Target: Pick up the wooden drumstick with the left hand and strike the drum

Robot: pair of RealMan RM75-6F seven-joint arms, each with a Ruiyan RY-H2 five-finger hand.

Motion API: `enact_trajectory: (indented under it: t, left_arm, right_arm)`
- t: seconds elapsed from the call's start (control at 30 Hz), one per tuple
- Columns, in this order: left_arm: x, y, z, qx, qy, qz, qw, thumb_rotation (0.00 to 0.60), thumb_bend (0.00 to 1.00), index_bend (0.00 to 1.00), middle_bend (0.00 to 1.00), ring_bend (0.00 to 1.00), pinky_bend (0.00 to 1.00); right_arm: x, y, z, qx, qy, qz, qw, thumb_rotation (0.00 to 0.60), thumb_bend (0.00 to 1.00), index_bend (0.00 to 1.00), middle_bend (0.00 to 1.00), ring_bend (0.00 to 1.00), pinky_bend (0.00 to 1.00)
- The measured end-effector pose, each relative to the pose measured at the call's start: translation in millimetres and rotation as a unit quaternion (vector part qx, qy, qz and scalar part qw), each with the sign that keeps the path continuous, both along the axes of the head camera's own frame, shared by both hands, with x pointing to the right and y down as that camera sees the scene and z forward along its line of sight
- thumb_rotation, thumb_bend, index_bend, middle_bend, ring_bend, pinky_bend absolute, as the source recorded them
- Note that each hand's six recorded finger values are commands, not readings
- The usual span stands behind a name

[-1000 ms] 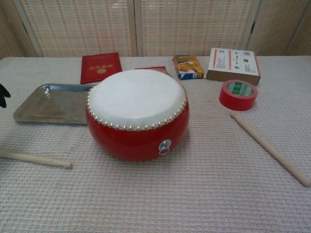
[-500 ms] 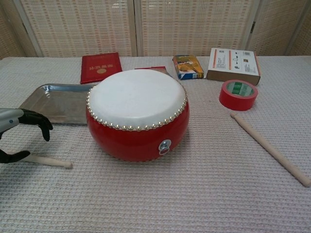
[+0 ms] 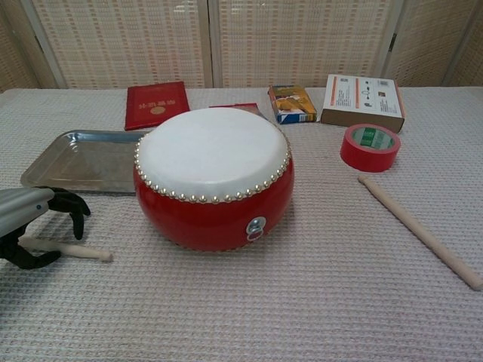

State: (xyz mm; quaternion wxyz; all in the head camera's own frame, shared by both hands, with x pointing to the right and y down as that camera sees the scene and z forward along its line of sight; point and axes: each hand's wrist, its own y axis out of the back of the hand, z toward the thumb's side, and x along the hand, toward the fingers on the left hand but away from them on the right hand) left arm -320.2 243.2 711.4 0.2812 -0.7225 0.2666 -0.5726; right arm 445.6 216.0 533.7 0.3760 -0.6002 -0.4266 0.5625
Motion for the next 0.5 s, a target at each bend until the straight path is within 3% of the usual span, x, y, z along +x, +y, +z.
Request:
enact_trajectory:
  t: [0.3, 0.5]
  left_arm:
    - [-1.2, 0.2, 3.4, -0.002, 0.002, -0.007, 1.0, 0.6, 0.31, 0.55, 0.21, 0.1, 0.08]
    - [-1.6, 0.5, 4.0, -0.004, 0.002, -0.008, 1.0, 0.6, 0.31, 0.49, 0.21, 0.1, 0.08]
  right_arm:
    - [0.0, 0.3, 0.4, -0.002, -0.001, 0.0, 1.0, 0.6, 0.2, 0.03, 0.06, 0.0, 0.0]
    - [0.4, 1.0, 1.7, -0.006, -0.002, 0.001, 1.0, 0.6, 0.2, 0.03, 0.05, 0.0, 0.0]
